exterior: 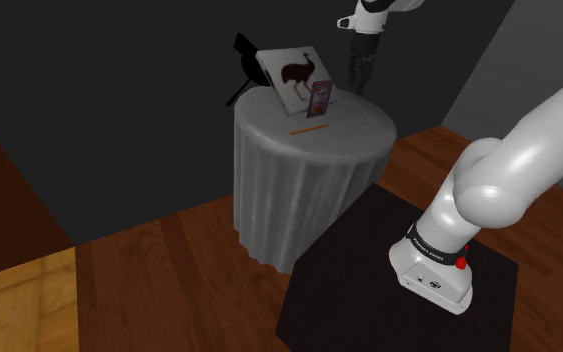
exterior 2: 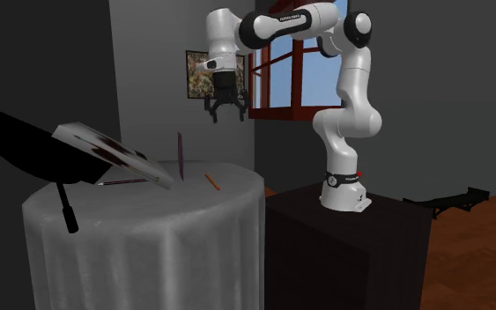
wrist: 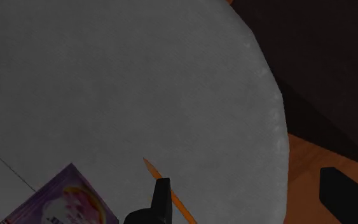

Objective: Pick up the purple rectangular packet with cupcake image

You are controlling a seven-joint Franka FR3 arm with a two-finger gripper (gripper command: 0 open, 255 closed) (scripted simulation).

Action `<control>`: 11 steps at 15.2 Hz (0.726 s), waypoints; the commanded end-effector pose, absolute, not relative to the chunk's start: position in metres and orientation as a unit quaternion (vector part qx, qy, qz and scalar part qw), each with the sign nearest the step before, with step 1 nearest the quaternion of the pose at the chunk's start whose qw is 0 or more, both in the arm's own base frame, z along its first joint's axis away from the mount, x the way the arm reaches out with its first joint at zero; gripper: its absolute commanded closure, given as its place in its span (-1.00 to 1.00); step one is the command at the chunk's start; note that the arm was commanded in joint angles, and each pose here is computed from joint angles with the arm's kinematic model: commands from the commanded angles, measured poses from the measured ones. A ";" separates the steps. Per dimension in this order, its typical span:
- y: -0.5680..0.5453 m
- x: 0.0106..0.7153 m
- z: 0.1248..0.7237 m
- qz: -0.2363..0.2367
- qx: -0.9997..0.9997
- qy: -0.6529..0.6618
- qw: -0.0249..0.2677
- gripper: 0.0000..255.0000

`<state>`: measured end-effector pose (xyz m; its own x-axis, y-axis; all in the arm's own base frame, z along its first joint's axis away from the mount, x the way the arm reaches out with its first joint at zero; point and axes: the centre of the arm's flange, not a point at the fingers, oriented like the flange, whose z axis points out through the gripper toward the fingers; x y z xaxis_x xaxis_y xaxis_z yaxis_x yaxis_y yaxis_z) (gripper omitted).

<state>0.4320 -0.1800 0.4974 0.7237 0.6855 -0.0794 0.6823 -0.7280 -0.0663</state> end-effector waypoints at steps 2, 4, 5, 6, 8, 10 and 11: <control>-0.195 0.463 0.490 0.039 -0.903 -0.428 0.010 -1.00; -0.203 0.486 0.487 0.032 -0.885 -0.464 0.007 -1.00; -0.206 0.497 0.485 0.029 -0.876 -0.482 0.006 -1.00; -0.209 0.509 0.484 0.025 -0.866 -0.500 0.004 -1.00; -0.213 0.532 0.481 0.018 -0.845 -0.534 0.001 -1.00; -0.216 0.556 0.478 0.011 -0.823 -0.568 -0.002 -1.00; -0.216 0.568 0.477 0.008 -0.811 -0.585 -0.004 -1.00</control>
<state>0.5564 -0.2149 0.4786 0.3612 0.9322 -0.0224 0.9323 -0.3615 -0.0099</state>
